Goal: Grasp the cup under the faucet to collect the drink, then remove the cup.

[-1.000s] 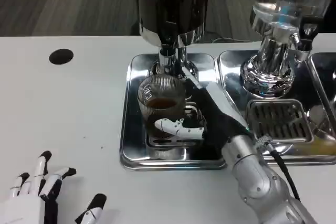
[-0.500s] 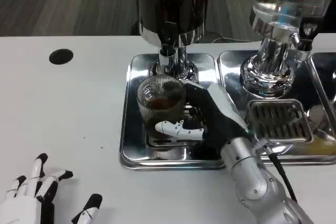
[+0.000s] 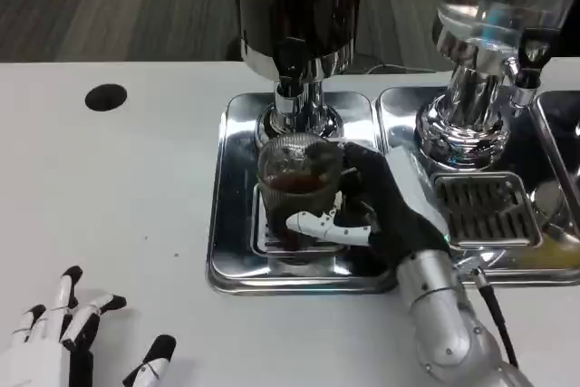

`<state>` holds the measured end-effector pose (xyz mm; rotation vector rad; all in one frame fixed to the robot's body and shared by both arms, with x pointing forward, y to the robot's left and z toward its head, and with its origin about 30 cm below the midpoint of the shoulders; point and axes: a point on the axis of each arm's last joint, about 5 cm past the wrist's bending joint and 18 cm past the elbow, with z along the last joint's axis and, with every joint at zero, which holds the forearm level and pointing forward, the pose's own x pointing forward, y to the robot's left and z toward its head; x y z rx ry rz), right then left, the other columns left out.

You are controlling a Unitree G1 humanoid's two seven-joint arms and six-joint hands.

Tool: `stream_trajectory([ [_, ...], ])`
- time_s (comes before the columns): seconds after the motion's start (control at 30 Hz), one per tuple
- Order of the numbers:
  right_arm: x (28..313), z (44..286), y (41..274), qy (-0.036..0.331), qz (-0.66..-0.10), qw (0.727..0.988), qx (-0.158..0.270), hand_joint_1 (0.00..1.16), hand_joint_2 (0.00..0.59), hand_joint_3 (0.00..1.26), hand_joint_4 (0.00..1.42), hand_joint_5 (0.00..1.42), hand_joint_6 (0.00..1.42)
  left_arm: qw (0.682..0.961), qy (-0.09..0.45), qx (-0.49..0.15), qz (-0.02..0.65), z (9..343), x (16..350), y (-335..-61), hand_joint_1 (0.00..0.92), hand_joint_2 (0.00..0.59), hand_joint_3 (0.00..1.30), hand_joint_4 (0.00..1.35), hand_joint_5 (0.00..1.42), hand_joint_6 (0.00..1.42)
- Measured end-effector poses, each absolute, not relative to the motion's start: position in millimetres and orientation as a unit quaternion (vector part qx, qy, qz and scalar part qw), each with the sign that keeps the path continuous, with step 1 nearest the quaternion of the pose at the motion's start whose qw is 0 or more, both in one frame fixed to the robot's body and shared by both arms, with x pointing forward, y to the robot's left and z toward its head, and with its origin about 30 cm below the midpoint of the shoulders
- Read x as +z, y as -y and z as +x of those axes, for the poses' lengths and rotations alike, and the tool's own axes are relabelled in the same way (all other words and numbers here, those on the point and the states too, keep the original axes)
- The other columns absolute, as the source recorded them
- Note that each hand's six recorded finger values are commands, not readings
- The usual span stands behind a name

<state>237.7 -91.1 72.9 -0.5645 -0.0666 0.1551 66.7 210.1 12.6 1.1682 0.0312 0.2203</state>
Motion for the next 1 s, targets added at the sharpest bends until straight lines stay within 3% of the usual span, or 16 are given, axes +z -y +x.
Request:
stream_trajectory([
  [0.4,79,223,121,0.047,-0.285,0.957,0.028,0.85,0.186,0.67,0.77,0.65,0.54,0.830,0.003,0.106,0.548,76,15,-209,0.000,0.201,0.39,0.03,0.19,0.14],
  [0.63,72,212,133,0.029,-0.289,0.957,0.009,0.85,0.186,0.68,0.77,0.67,0.55,0.831,0.007,0.103,0.547,78,15,-207,0.000,0.202,0.38,0.03,0.19,0.14],
  [0.83,81,199,139,0.055,-0.297,0.953,-0.015,0.85,0.187,0.68,0.78,0.67,0.55,0.832,0.015,0.099,0.546,80,17,-205,0.000,0.199,0.38,0.03,0.19,0.14],
  [1.0,81,186,145,0.054,-0.303,0.951,-0.033,0.86,0.188,0.68,0.78,0.67,0.56,0.833,0.027,0.092,0.545,85,18,-201,0.000,0.198,0.38,0.03,0.19,0.14],
])
